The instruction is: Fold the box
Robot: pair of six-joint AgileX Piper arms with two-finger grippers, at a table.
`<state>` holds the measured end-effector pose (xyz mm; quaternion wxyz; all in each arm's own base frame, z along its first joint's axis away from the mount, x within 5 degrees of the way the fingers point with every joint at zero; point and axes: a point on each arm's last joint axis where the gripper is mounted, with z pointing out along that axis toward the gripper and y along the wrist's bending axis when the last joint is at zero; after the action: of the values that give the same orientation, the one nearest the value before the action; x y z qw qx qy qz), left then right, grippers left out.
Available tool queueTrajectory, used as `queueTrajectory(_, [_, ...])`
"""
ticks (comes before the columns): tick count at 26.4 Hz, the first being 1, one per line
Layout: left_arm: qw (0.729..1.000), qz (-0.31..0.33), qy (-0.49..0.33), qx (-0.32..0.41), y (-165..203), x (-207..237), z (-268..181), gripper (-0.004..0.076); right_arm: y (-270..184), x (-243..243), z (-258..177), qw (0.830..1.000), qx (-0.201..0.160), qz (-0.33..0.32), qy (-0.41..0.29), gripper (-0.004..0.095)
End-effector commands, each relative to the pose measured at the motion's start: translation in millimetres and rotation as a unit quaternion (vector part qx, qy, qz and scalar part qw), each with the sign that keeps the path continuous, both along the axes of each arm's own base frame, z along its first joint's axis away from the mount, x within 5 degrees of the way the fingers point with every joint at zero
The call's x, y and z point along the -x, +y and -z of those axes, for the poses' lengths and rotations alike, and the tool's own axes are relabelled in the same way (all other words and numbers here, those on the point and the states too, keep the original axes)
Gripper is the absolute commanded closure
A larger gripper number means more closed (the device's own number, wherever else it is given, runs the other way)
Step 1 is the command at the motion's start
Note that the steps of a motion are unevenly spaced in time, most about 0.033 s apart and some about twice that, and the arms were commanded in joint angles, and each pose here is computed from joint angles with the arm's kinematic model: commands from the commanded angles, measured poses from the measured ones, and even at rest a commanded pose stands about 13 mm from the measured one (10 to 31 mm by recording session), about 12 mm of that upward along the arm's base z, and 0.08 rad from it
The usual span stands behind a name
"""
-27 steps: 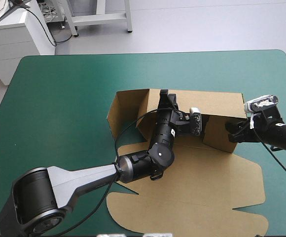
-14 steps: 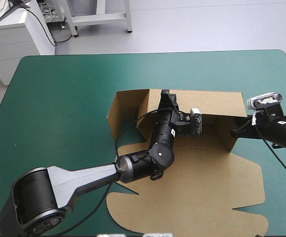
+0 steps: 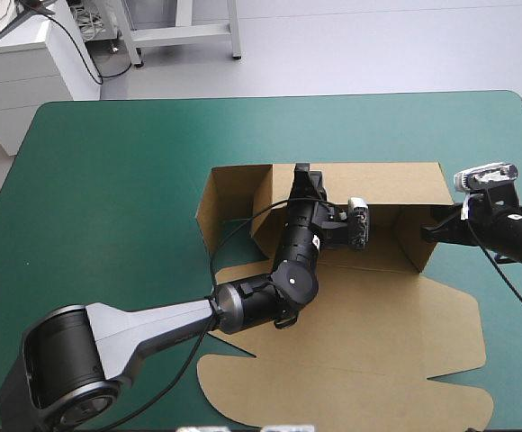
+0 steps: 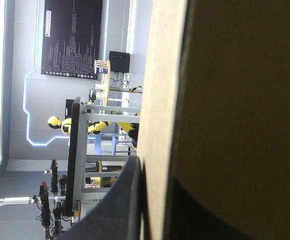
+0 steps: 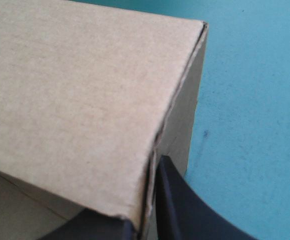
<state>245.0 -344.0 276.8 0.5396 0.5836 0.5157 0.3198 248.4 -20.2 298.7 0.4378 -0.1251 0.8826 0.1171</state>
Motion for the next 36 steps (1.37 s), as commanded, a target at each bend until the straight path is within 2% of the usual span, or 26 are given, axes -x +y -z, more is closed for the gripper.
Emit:
queueTrajectory(1, [0.999,0.032,0.007,0.034,-4.7,8.9,-16.7,0.0732,4.1,-0.8,-3.3,1.0,-0.013,-0.022,0.001,0.0923])
queueTrajectory(32, [0.999,0.039,0.012,0.035,-6.4,9.5,-15.3,0.0731,4.5,-0.2,-2.8,1.0,-0.012,-0.026,0.004,0.0923])
queueTrajectory(36, [0.999,0.039,0.011,0.035,-6.2,9.4,-15.4,0.0671,4.6,0.0,-2.7,1.0,-0.012,-0.028,0.005,0.0923])
